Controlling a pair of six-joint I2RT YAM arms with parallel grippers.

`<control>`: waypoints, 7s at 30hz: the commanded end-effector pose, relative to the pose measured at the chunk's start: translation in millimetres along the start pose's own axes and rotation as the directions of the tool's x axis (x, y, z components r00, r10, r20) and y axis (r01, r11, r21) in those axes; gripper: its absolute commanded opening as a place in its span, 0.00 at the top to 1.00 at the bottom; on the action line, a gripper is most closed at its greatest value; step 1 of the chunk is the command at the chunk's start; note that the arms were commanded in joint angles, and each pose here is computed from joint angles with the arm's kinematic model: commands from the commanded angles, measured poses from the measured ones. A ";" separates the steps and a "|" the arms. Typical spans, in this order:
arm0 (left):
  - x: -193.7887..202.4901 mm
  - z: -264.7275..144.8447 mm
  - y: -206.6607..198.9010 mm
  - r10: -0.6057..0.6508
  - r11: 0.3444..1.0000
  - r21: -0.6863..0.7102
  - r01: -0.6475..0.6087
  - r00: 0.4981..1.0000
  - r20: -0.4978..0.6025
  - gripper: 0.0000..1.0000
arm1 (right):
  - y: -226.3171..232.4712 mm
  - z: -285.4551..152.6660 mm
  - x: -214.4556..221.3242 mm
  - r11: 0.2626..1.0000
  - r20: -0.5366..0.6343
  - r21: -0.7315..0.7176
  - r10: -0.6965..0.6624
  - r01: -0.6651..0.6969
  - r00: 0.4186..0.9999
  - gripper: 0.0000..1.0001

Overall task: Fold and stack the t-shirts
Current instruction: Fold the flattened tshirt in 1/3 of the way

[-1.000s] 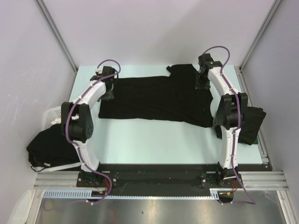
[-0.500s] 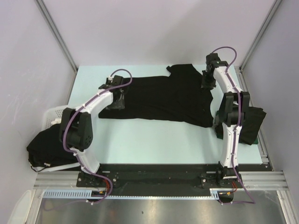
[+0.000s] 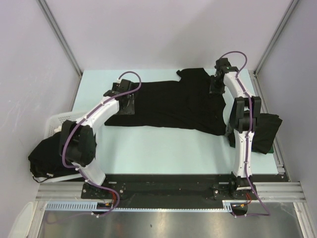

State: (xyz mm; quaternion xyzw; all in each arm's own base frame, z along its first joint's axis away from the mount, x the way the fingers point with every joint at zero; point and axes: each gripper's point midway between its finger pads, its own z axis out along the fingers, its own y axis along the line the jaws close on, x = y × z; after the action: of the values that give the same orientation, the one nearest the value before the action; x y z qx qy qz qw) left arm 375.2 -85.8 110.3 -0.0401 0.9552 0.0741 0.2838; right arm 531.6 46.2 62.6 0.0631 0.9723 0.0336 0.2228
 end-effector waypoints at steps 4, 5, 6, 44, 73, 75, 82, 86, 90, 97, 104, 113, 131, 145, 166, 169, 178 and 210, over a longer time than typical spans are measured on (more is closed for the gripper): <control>-11.0 9.0 -18.0 0.006 1.000 0.010 -0.006 1.000 -0.019 0.43 | 12.2 -4.3 -24.9 0.998 0.081 -0.058 -0.013 0.017 0.997 0.68; -12.1 9.6 -19.7 0.012 1.000 0.008 -0.012 1.000 -0.022 0.43 | 13.5 -3.3 -24.4 0.998 0.078 -0.065 -0.011 0.016 0.997 0.68; -17.5 8.3 -22.7 0.013 1.000 0.011 -0.013 1.000 -0.013 0.43 | 13.8 -2.6 -24.7 0.997 0.078 -0.071 -0.010 0.016 0.997 0.68; -17.8 6.7 -34.0 0.037 0.999 0.015 -0.037 0.999 -0.009 0.42 | 63.4 21.8 -10.5 0.983 0.044 -0.165 -0.079 0.086 0.996 0.67; -16.7 8.7 -37.7 0.037 0.999 0.030 -0.036 0.999 -0.018 0.41 | 47.1 39.0 1.0 0.985 0.005 -0.154 -0.077 0.077 0.997 0.67; -17.0 8.7 -38.2 0.036 0.999 0.032 -0.036 0.999 -0.017 0.41 | 50.5 41.1 5.3 0.984 -0.006 -0.164 -0.078 0.076 0.997 0.67; -19.6 9.2 -39.3 0.038 0.999 0.033 -0.038 0.999 -0.014 0.41 | 57.7 50.2 16.0 0.982 -0.034 -0.170 -0.088 0.081 0.996 0.71; -20.5 8.8 -38.8 0.039 0.999 0.031 -0.038 0.999 -0.010 0.41 | 59.8 51.9 18.1 0.983 -0.039 -0.166 -0.091 0.083 0.995 0.78; -19.7 8.0 -38.2 0.038 0.999 0.032 -0.037 0.999 -0.007 0.41 | 57.4 50.8 17.1 0.985 -0.037 -0.155 -0.086 0.079 0.996 0.86; -17.6 7.8 -38.5 0.035 0.999 0.038 -0.034 0.999 -0.010 0.41 | 53.9 39.8 6.9 0.987 -0.007 -0.140 -0.079 0.078 0.997 0.97; -17.0 8.0 -39.1 0.030 0.999 0.042 -0.030 1.000 -0.007 0.41 | 49.8 27.4 -3.0 0.988 0.022 -0.135 -0.072 0.074 0.997 0.98; -12.0 8.2 -38.3 0.031 0.998 0.047 -0.030 0.999 -0.012 0.41 | 46.1 10.9 -16.8 0.990 0.067 -0.121 -0.067 0.074 0.996 1.00; -11.3 7.7 -39.4 0.028 0.998 0.057 -0.028 1.000 -0.006 0.41 | 11.9 -7.4 -43.7 0.997 0.145 -0.062 -0.043 0.053 0.989 1.00; -7.2 6.5 -35.5 0.037 0.998 0.046 -0.037 0.999 -0.016 0.41 | 24.8 8.4 -75.8 0.991 0.218 -0.110 -0.057 0.082 0.974 1.00; -1.4 9.0 -34.3 0.048 0.998 0.040 -0.047 0.998 -0.035 0.41 | 23.3 18.0 -95.8 0.980 0.273 -0.170 -0.050 0.100 0.961 1.00; -1.2 9.0 -33.8 0.050 0.998 0.038 -0.049 0.998 -0.035 0.41 | 25.4 15.4 -102.9 0.979 0.299 -0.175 -0.051 0.108 0.953 1.00; 0.7 9.5 -32.9 0.054 0.998 0.034 -0.053 0.998 -0.042 0.41 | 30.9 25.0 -99.9 0.974 0.293 -0.195 -0.052 0.113 0.955 1.00; -16.1 19.0 -51.0 0.050 0.995 0.085 -0.049 0.999 -0.015 0.43 | 16.1 -93.3 -45.2 0.991 0.281 -0.106 -0.044 0.077 0.959 0.61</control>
State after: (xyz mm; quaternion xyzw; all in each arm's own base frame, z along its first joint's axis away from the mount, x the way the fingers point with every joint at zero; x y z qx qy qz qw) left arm 393.4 -121.9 88.1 -0.0061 0.9649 0.0603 0.2554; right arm 553.7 45.3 104.2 0.0249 0.9477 0.0776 0.3085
